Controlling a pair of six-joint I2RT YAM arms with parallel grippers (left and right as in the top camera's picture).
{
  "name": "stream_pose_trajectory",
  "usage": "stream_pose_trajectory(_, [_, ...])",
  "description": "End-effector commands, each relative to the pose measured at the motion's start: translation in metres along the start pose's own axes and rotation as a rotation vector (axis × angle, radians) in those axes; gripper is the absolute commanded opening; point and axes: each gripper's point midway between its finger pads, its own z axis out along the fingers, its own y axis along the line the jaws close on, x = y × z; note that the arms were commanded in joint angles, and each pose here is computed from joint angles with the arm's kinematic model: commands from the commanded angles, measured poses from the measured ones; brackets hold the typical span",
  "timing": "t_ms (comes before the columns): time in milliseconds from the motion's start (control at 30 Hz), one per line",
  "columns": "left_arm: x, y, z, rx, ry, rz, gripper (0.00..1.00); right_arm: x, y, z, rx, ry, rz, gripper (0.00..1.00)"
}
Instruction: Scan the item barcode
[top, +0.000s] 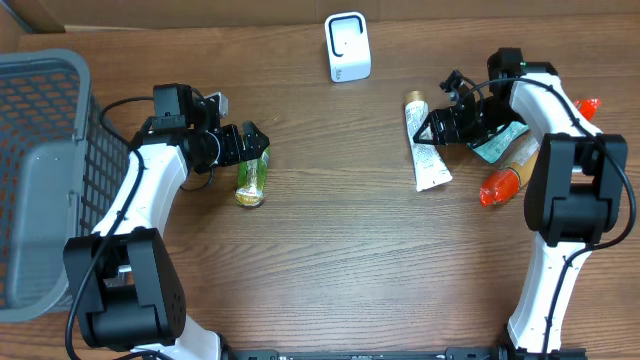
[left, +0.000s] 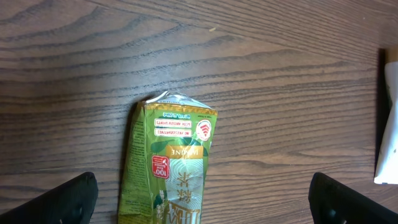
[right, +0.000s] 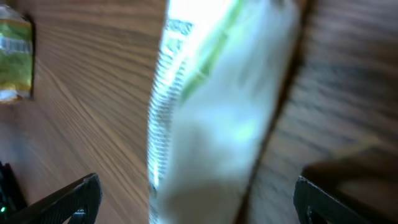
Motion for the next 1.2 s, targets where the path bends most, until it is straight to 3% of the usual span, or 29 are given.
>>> stream_pose_trajectory(0, [-0.006,0.000,-0.003,0.000,-0.014,0.010,0.99,0.016,-0.003,0.021,-0.008,0.039,0.031,0.90])
stream_pose_trajectory(200, [-0.006,0.000,-0.003,0.000,-0.014,0.010,1.00,0.017,-0.006,0.027,-0.007,0.027,0.089,0.36])
stream_pose_trajectory(433, [-0.006,0.000,-0.003,0.000,-0.014,0.010,1.00,0.009,0.017,0.024,-0.139,-0.013,0.095,0.09])
stream_pose_trajectory(567, [-0.006,0.000,-0.003,0.000,-0.014,0.010,1.00,-0.005,0.042,0.007,-0.262,-0.053,0.094,0.04])
stream_pose_trajectory(800, [-0.006,0.000,-0.003,0.001,-0.013,0.010,1.00,-0.041,0.160,-0.085,-0.430,-0.197,-0.173,0.04])
stream_pose_trajectory(1167, [-0.006,0.000,-0.003,0.000,-0.013,0.010,0.99,-0.031,0.269,-0.166,-0.525,-0.351,-0.437,0.04])
